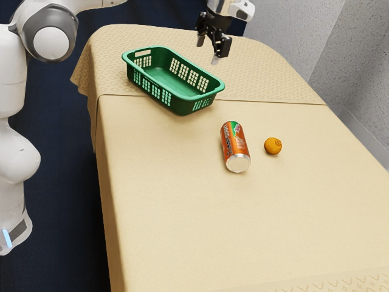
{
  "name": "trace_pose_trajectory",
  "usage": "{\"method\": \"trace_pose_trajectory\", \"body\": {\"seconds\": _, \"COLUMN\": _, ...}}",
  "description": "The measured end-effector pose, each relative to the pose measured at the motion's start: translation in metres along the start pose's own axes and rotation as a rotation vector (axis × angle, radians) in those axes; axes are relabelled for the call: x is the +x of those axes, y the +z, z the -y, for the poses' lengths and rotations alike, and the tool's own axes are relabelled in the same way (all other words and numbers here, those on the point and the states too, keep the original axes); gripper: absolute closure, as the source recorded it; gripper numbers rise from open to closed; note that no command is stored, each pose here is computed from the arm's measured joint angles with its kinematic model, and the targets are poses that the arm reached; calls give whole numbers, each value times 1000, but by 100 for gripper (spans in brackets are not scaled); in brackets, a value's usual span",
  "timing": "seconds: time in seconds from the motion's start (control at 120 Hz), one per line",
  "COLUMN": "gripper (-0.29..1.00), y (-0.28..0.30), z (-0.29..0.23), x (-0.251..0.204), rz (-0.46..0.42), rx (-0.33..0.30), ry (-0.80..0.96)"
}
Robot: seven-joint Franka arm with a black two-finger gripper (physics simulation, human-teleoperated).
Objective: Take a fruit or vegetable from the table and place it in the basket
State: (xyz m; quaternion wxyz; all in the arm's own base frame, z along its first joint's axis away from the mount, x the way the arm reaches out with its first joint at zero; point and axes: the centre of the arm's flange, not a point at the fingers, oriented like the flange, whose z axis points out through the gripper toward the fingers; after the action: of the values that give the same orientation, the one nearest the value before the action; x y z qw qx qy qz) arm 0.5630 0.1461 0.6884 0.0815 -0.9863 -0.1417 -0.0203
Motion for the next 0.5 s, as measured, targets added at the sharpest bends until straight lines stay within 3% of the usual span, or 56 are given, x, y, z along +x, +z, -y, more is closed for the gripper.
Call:
{"method": "trace_pose_trajectory", "body": {"seconds": 0.183, "gripper": 0, "y": -4, "z": 0, "x": -1, "rz": -8, "rx": 1, "ry": -3}}
{"method": "trace_pose_trajectory", "body": {"seconds": 0.258, "gripper": 0, "y": -68, "z": 3, "x": -24, "rz": -131, "rx": 14, "ry": -23}}
{"method": "trace_pose_trajectory", "body": {"seconds": 0.367, "gripper": 0, "y": -116, "z": -58, "x": -47, "rz": -224, "rx": -2, "ry": 79}}
{"method": "trace_pose_trajectory", "body": {"seconds": 0.5, "gripper": 0, "y": -119, "z": -92, "x": -53, "rz": -228, "rx": -18, "ry": 144}}
